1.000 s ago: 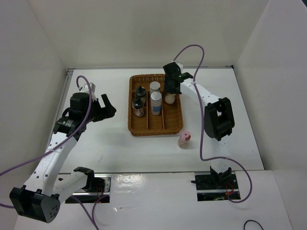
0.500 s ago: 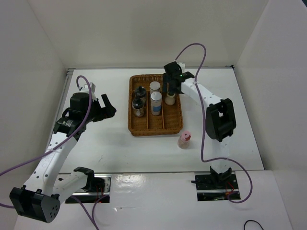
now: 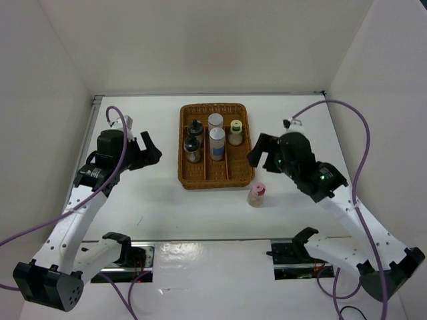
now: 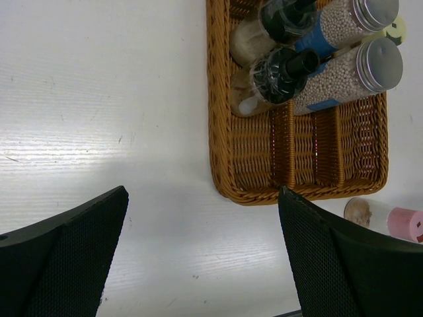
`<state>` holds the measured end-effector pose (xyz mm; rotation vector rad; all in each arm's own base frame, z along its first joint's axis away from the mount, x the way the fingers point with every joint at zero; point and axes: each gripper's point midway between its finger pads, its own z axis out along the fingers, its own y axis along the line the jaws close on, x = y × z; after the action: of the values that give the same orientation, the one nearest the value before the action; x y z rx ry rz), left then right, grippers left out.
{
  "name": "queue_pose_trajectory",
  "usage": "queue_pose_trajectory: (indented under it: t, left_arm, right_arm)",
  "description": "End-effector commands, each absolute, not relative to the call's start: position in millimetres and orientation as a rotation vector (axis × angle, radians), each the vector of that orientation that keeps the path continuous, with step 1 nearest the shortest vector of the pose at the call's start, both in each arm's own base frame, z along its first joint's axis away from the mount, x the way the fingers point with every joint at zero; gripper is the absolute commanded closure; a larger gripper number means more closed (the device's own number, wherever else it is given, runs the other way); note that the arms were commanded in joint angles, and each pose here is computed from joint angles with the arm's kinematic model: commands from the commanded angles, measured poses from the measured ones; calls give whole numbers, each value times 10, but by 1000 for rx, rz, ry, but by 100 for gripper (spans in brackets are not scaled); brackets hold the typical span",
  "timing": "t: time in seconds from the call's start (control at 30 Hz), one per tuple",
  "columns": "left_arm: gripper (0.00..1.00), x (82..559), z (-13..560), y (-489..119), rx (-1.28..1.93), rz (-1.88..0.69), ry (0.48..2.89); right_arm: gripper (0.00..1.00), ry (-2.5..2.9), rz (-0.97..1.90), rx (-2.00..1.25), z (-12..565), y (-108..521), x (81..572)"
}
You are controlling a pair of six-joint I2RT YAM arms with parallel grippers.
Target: Organize the condiment bottles
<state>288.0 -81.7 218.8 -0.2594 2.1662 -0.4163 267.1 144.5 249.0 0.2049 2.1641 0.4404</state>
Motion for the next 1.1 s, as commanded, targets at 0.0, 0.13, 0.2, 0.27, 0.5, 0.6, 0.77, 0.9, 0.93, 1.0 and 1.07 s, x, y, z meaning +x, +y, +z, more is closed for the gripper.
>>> queue_pose_trajectory:
  t: [0.0,0.13,0.2,0.27,0.5,0.6,0.77,0.9,0.93,1.0,1.07]
  left_arm:
    - [0,2902,2297,-843,-242,-447,2122]
    - [0,2891,2322,-841,-241,-450,2113]
    - [0,2880,2348,-839,-239,-452,2104]
    - [0,2871,2303,-841,-251,-455,2114]
    - [0,2872,2350,-841,-248,-459,2094]
    - [0,2872,2350,-841,-248,-459,2094]
    - [0,2872,2350,-841,-248,-459,2094]
    - [0,2872,2350,-841,-248,-459,2094]
    - [0,2872,2350,-841,-248,-459,2094]
    - [0,2872,2350,-841,-248,-459,2094]
    - [0,2872,2350,-841,-248,-459,2094]
  right_arm:
    - [2,2352,476,234,1932,1620,2315]
    - [2,2405,416,313,1809,1726,2058]
    - [2,2438,331,365,1759,1670,2049]
    - [2,2523,175,407,1492,1574,2006]
    - [2,2493,159,475,1358,1621,2008]
    - [2,2469,149,523,1352,1515,2058]
    - [2,2465,88,644,1218,1372,2064]
    - [2,2455,82,674,1148,1339,2155]
    - [2,2452,98,675,1157,1352,2183]
    - [5,2460,88,657,1113,1380,2219]
    - [6,2469,65,651,1065,1369,2245]
